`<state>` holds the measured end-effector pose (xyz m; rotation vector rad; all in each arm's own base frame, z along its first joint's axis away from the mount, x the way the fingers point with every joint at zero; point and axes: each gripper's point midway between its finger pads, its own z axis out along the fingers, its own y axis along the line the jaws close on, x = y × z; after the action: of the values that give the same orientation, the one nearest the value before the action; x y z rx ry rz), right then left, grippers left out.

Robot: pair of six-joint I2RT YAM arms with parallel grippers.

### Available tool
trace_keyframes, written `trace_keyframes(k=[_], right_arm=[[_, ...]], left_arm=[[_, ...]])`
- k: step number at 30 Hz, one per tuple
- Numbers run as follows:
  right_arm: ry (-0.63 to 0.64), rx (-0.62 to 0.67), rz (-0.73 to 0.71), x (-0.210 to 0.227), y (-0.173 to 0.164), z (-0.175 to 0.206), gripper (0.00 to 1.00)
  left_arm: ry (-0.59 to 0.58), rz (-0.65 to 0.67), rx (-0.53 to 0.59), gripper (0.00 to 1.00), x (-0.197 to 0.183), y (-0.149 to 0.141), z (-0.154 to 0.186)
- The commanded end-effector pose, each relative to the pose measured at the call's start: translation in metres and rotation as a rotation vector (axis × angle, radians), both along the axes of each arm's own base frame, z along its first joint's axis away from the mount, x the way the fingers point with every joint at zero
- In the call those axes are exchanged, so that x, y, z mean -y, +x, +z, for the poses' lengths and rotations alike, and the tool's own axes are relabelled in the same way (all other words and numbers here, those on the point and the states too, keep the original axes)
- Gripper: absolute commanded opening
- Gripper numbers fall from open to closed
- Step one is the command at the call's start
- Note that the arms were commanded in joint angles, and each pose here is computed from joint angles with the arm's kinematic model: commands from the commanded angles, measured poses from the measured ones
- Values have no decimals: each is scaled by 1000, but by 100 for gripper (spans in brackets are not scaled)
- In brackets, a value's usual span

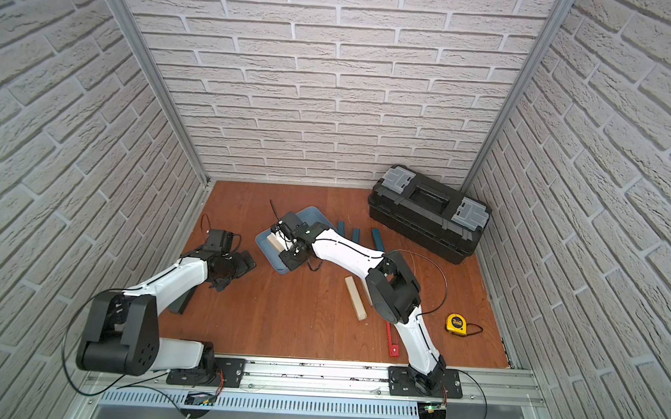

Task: Put the pruning pliers into the storage box
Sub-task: Place the pruning pliers in the storage box.

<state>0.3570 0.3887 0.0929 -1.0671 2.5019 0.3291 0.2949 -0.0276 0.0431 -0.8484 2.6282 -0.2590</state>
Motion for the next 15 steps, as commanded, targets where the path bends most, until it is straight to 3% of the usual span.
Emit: trace_keyframes(k=[1, 15], right_arm=[[47, 23, 13, -10, 10, 17, 3], [89, 6, -29, -37, 34, 0, 3]], left_arm=[[-10, -17, 39, 98, 0, 16, 7], [-21, -20, 47, 98, -2, 28, 4]])
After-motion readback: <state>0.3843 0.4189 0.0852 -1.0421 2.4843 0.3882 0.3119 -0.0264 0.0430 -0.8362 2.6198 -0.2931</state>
